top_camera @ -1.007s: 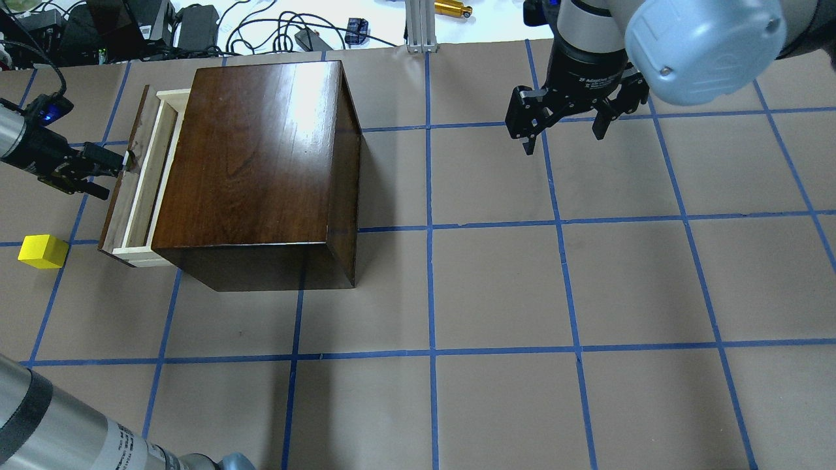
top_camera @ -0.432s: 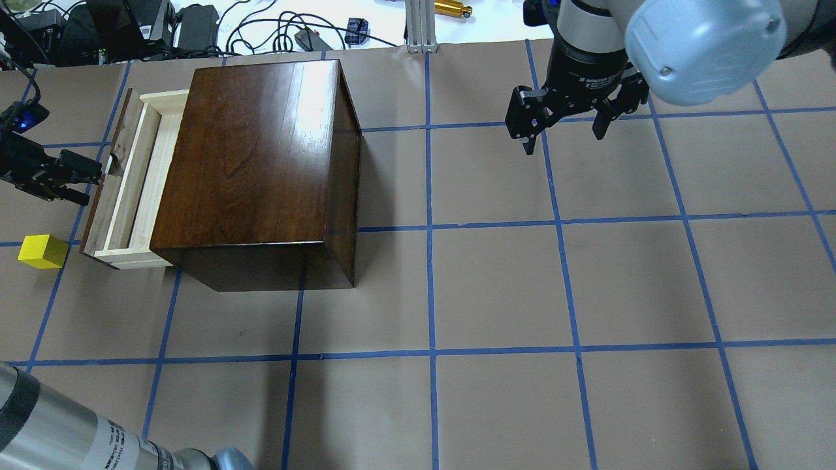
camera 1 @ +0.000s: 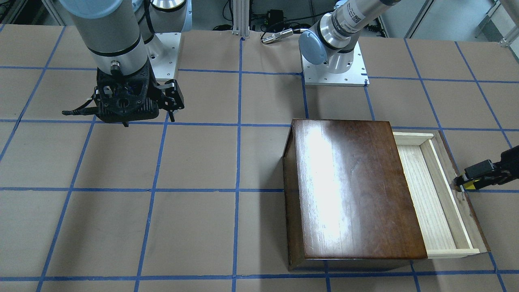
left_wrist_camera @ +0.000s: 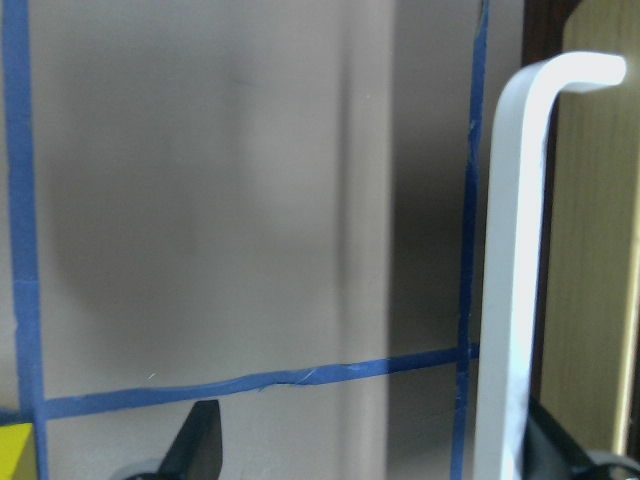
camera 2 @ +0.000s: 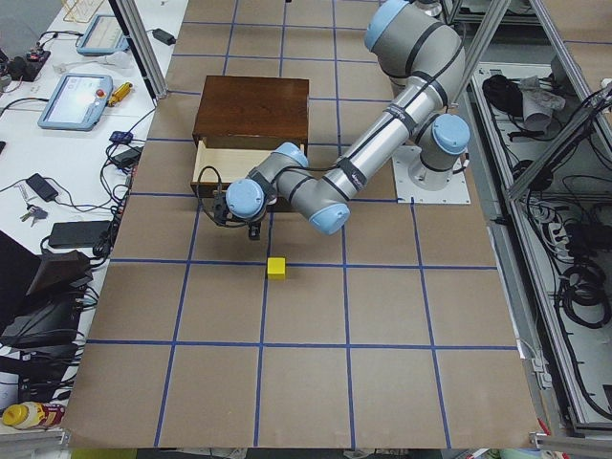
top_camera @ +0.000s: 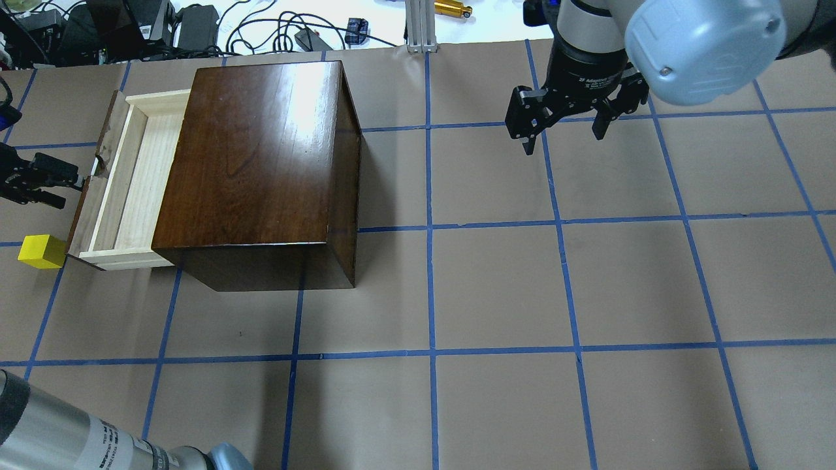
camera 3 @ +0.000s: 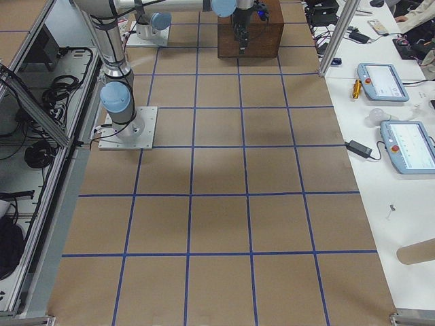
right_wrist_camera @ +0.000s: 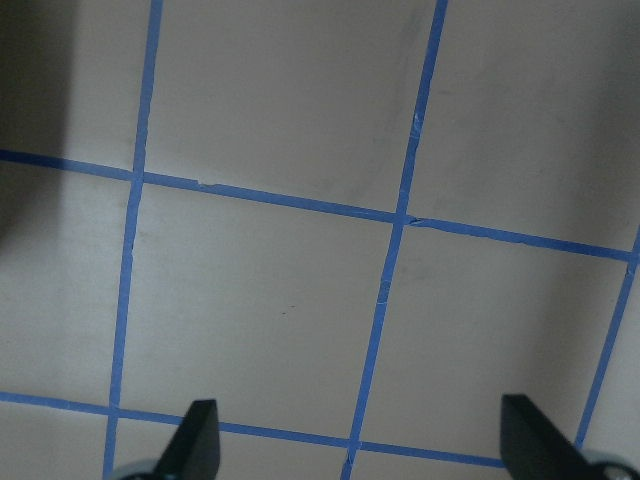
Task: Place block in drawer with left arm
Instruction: 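Release the handle and raise the left gripper above the cabinet, then move the left gripper down toward the yellow cube beside the drawer, then close the left gripper on the yellow cube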
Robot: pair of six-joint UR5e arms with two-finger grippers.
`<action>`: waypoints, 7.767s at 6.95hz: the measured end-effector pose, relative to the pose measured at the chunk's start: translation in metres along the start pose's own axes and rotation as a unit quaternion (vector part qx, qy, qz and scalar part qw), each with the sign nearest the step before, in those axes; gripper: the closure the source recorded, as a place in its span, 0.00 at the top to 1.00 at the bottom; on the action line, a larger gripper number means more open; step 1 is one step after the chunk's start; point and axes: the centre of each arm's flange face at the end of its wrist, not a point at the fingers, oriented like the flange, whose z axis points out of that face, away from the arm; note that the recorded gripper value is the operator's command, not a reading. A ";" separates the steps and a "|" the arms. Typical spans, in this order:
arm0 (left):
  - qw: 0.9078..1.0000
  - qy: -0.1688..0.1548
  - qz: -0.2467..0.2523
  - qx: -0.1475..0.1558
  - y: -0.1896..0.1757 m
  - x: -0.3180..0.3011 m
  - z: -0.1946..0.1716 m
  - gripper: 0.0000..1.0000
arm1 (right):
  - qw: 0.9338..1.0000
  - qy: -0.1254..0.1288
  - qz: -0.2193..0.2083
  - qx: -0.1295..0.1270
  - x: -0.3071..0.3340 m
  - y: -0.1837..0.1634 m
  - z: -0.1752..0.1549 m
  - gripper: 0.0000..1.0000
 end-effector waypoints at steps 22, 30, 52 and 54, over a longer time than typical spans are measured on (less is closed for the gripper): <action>0.980 -0.199 0.017 0.000 0.066 0.425 -0.103 1.00 | 1.000 0.000 0.000 0.000 0.000 0.000 0.000 1.00; 0.954 -0.169 0.232 -0.081 0.075 0.156 -0.159 1.00 | 1.000 0.000 0.000 0.000 0.000 0.000 0.000 1.00; 0.677 -0.105 0.711 -0.161 0.046 -0.097 0.076 0.29 | 1.000 0.000 0.000 0.000 0.000 0.000 0.000 1.00; 0.667 -0.104 0.720 -0.161 0.046 -0.097 0.076 0.15 | 1.000 0.000 0.000 0.000 0.000 0.000 0.000 1.00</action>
